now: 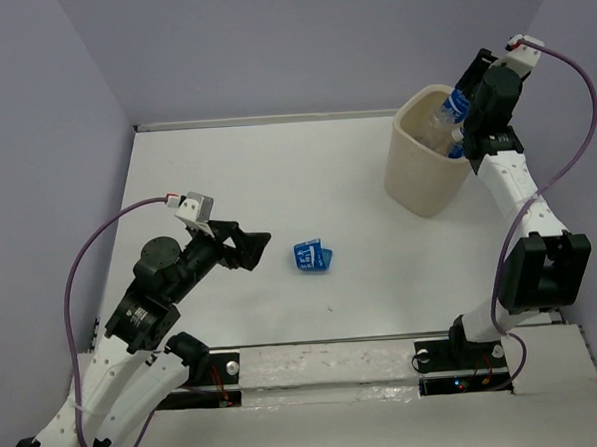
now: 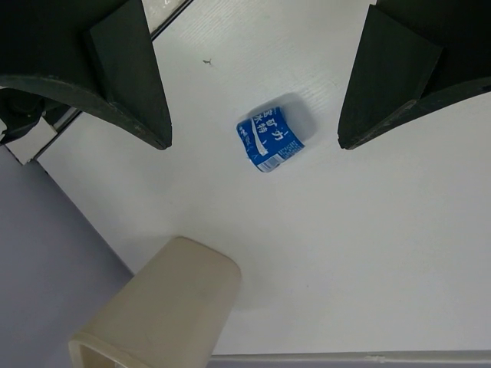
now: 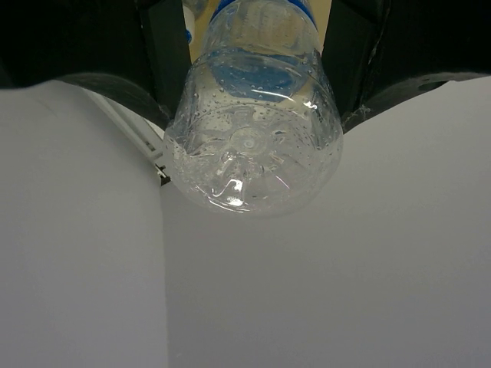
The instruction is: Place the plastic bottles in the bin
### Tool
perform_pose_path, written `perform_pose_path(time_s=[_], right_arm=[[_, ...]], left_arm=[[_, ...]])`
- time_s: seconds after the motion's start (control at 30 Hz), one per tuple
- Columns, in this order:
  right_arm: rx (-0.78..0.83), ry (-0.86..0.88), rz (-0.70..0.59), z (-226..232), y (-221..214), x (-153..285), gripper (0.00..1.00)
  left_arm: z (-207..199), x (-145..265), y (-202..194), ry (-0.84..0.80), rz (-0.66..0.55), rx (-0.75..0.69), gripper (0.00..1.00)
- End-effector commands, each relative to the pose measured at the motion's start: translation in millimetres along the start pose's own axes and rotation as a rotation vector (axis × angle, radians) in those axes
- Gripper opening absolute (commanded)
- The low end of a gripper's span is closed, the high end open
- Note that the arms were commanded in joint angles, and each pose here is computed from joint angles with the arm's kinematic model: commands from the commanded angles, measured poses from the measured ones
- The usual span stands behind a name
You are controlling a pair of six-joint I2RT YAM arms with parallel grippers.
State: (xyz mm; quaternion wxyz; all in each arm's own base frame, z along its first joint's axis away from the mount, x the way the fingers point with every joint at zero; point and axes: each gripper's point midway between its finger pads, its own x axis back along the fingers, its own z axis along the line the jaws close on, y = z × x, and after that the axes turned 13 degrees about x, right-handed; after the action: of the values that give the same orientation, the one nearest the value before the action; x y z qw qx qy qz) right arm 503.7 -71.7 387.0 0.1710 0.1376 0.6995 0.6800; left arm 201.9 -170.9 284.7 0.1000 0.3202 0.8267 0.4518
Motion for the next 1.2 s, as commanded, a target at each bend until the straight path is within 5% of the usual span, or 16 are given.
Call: perform_pose_path(time_s=[0.0,0.1,0.27,0.5,0.6,0.7,1.0,1.17], right_arm=[[-0.089,0.053,0.098,14.8,-63.5,6.8,0.23],[-0.133,0.056,0.153,16.9,-95.4,14.5,0.25],[-0.152,0.081,0.165,17.4,-104.8,27.4,0.53],[-0.201,0.123,0.047,13.2,-40.1,44.8,0.34],[-0.181,0.178,0.065,22.9,-30.8,44.5,0.34],[-0.162,0.17,0.132,26.3,-51.3,38.0,0.51],[-0.107,0.181,0.314,36.6,-132.3,33.5,0.74],[-0.128,0.209,0.294,41.8,-110.2,32.5,0.96]], left_arm=[[0.6,-3.1,2.2,-0.004,-0.007,-0.018,0.99],[1.9,-3.8,1.5,0.001,-0.005,-0.016,0.99],[3.0,-5.4,0.7,0.006,-0.001,-0.012,0.99],[3.1,-2.9,4.6,0.011,-0.02,-0.009,0.99],[2.6,-3.1,5.2,0.01,-0.022,-0.008,0.99],[3.0,-3.9,5.1,0.011,-0.019,-0.007,0.99],[4.1,-6.2,1.6,0.012,-0.005,-0.008,0.99],[5.4,-7.4,1.7,0.02,-0.005,-0.006,0.99]])
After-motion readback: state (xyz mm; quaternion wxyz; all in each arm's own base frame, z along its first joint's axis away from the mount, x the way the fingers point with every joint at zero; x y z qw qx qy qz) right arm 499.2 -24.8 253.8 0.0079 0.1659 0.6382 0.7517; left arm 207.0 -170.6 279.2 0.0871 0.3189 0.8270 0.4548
